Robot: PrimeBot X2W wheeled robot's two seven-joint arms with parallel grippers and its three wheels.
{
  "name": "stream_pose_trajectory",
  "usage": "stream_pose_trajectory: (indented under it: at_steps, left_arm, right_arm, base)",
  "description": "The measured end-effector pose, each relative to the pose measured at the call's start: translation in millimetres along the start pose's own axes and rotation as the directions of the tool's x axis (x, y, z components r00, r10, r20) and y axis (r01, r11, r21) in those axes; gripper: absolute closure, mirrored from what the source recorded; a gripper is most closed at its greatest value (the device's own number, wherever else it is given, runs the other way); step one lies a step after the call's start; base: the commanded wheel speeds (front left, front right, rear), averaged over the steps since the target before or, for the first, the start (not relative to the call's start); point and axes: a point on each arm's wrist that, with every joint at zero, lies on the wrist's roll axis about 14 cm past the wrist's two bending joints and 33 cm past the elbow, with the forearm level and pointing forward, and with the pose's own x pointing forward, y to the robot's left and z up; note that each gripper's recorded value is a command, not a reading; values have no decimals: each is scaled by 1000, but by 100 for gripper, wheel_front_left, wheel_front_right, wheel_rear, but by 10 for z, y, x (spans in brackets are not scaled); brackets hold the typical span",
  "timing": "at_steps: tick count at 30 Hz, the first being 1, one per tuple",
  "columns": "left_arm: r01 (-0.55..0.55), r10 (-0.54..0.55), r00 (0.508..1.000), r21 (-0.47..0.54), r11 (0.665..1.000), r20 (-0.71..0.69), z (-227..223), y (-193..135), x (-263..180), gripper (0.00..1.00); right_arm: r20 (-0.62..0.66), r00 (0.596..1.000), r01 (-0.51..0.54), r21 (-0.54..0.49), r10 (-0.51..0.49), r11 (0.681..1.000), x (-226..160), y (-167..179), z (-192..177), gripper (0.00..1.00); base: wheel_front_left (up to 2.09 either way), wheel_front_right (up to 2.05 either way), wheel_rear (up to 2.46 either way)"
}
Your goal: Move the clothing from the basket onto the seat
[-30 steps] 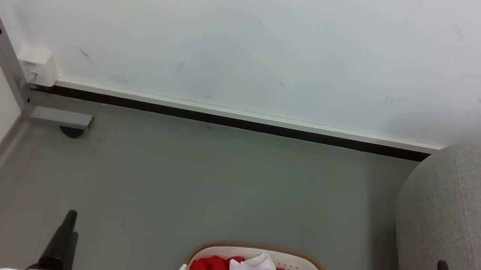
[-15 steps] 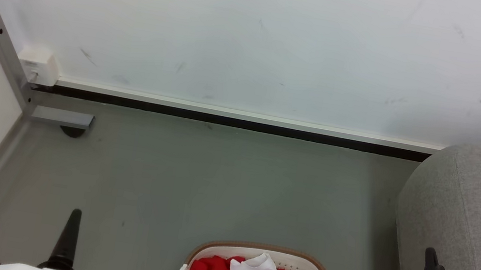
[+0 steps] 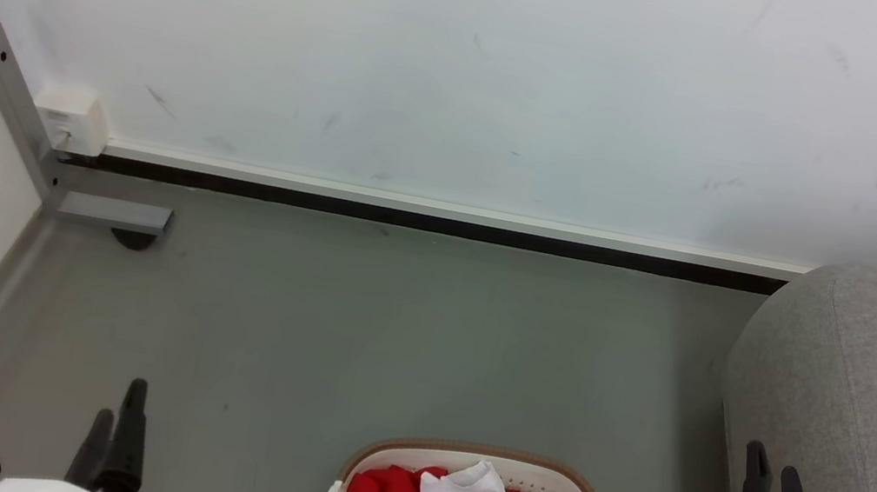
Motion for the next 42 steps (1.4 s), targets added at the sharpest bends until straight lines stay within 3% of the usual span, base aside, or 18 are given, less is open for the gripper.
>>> stream_pose_trajectory:
  at_steps: [8, 19, 42]
  left_arm:
    - [0, -2, 1000, 128, 992, 19, 33, 4, -14, 0]
    - [19, -35, 998, 309, 951, 46, 85, -67, -25, 0]
    - [50, -96, 994, 582, 811, 48, 78, -142, -34, 0]
  right_arm:
    - [1, 1000, -25, -108, 26, 994, 11, 64, -14, 0]
    - [9, 998, -51, -241, 55, 969, 37, 127, 2, 0]
    - [33, 998, -27, -436, 46, 900, 25, 14, 57, 0]
  base:
    - [0, 0, 0]
    - [0, 0, 0]
    - [0, 0, 0]
